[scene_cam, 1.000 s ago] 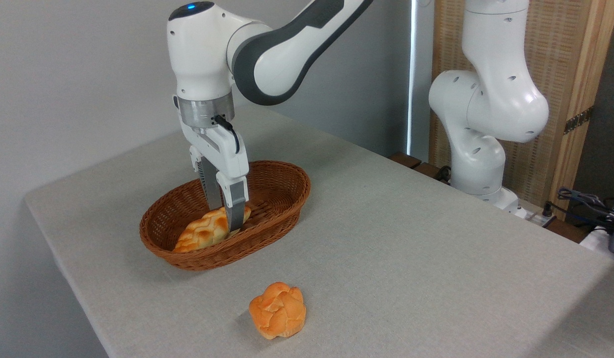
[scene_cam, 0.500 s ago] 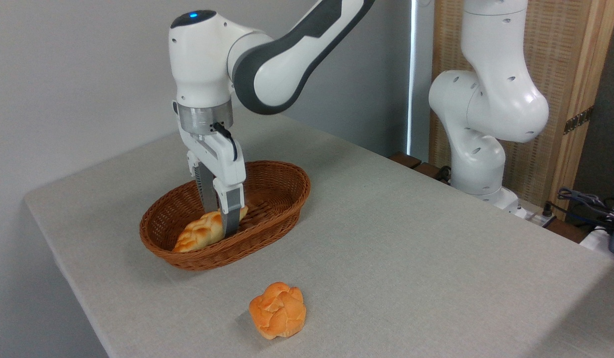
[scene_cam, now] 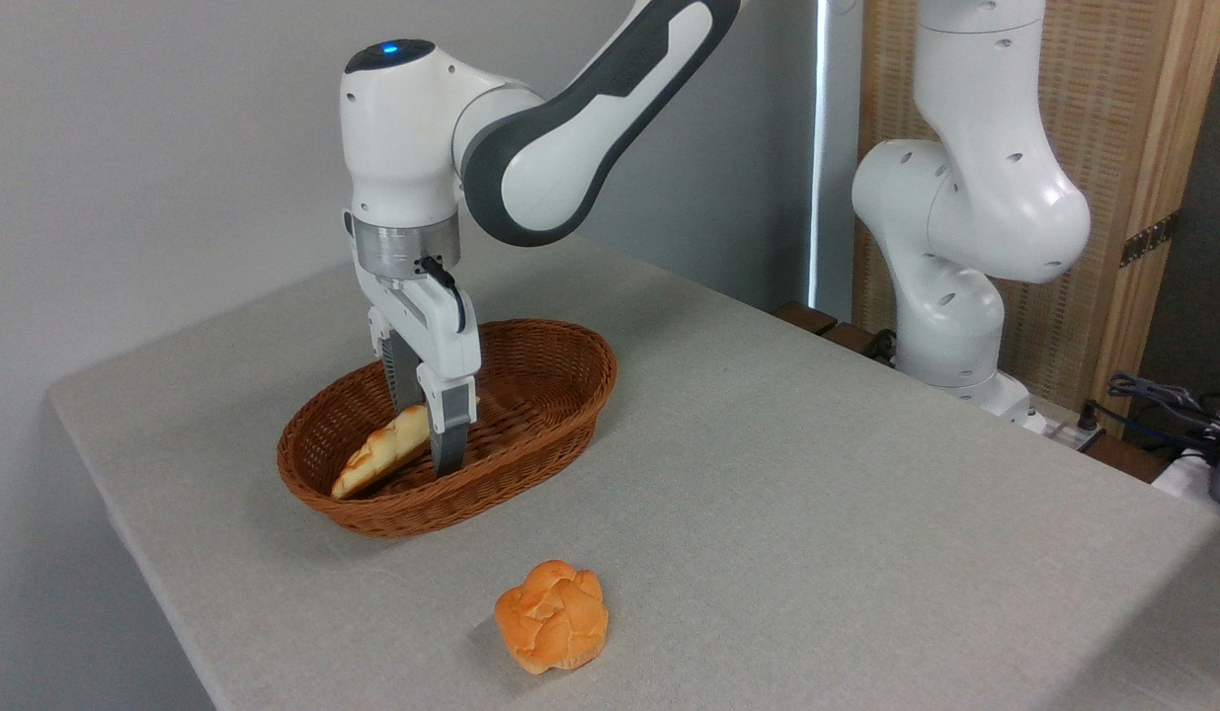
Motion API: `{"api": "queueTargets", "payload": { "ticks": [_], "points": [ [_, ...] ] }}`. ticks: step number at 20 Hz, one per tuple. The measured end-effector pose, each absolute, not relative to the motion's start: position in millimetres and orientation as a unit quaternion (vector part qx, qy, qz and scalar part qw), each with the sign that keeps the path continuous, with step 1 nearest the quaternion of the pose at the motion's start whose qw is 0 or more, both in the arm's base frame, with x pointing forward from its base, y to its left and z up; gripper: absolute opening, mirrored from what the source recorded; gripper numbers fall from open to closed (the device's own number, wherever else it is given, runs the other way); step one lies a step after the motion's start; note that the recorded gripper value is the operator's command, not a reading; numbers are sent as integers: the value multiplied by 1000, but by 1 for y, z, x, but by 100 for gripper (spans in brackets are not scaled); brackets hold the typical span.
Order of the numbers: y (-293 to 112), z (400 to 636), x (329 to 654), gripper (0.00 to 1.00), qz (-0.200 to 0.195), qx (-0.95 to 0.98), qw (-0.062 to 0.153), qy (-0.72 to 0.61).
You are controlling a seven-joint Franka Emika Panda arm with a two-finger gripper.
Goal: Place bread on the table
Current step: 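Lift the braided roll up out of the basket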
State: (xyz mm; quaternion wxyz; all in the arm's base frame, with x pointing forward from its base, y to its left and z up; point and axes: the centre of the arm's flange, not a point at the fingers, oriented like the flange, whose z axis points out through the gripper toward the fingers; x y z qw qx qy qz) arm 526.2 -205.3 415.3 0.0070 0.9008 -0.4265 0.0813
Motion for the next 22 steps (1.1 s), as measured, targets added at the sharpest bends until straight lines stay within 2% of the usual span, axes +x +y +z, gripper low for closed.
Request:
{"api": "queueTargets", "payload": {
  "ticks": [7, 12, 18, 22],
  "points": [
    [-205, 415, 526, 39, 81, 901, 7, -427],
    [-205, 415, 526, 39, 81, 901, 7, -427],
    [-206, 415, 526, 34, 81, 900, 7, -427],
    [-206, 416, 526, 27, 82, 900, 7, -427]
  ]
}}
